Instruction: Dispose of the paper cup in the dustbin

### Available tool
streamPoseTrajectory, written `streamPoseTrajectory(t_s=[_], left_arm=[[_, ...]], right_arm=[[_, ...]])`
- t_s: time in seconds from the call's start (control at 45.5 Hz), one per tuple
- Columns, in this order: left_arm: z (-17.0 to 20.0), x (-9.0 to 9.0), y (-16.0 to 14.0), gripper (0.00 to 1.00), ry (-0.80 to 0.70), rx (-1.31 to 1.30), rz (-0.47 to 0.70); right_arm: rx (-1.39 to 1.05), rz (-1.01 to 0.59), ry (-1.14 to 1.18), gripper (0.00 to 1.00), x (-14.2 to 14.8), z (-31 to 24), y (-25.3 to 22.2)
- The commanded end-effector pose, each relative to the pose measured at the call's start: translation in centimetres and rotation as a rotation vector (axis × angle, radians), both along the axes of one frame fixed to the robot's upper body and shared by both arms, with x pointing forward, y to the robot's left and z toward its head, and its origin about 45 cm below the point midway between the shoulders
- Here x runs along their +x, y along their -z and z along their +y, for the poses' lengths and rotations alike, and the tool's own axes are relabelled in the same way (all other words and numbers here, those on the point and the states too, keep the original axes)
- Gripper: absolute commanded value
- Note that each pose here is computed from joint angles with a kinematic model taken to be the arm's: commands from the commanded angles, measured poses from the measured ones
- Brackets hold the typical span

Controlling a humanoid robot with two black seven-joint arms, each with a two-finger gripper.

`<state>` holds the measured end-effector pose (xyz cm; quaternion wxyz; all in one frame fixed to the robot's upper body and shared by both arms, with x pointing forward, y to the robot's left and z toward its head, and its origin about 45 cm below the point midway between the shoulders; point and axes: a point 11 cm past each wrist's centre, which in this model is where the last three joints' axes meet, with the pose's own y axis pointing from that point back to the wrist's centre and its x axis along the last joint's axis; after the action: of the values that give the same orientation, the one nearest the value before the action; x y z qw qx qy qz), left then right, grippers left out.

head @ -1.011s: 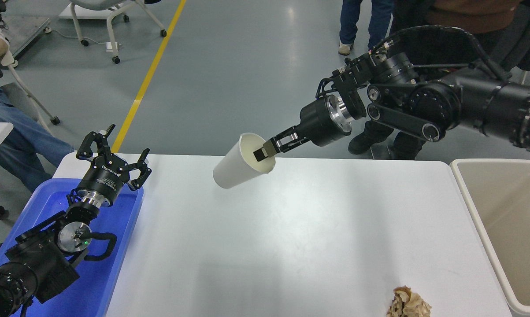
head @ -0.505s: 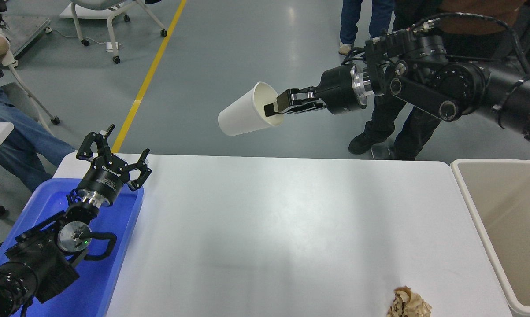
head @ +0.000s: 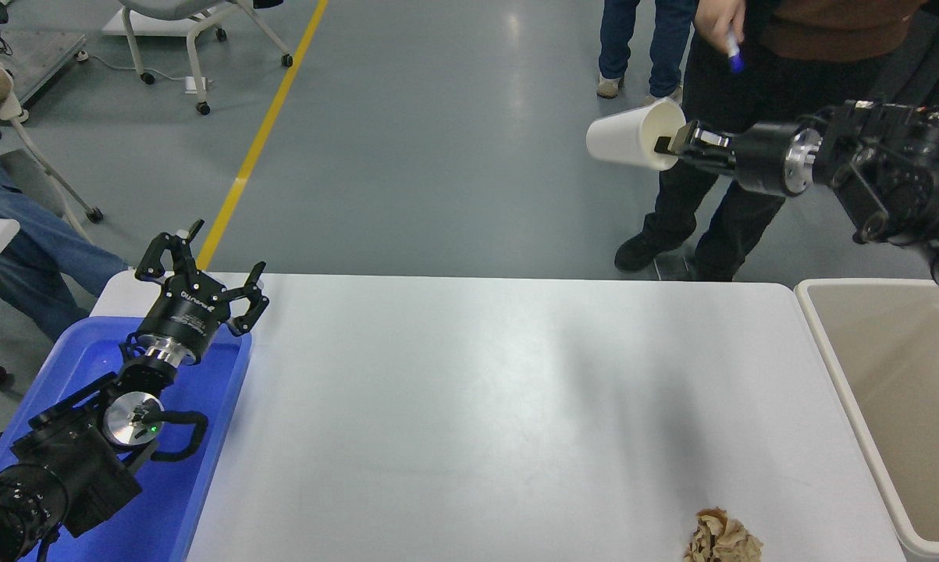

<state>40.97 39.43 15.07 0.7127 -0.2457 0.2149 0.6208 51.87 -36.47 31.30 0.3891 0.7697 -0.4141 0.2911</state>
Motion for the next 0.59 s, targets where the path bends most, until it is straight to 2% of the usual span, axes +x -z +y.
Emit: streamPoseTrajectory(t_s=[0.0, 0.22, 0.571], left_arm=[[0.0, 0.0, 0.0, 1.00, 0.001, 0.001, 0.000], [0.1, 0.0, 0.0, 1.00, -0.002, 0.001, 0.000], [0.0, 0.0, 0.0, 1.00, 0.001, 0.001, 0.000]], right_arm=[[-0.065, 0.049, 0.496, 0.00, -3.8, -12.4, 2.6], [-0.154, 0.094, 0.777, 0.00, -6.0, -16.6, 4.3], [-0.208, 0.159, 1.060, 0.00, -10.8, -21.5, 7.3]])
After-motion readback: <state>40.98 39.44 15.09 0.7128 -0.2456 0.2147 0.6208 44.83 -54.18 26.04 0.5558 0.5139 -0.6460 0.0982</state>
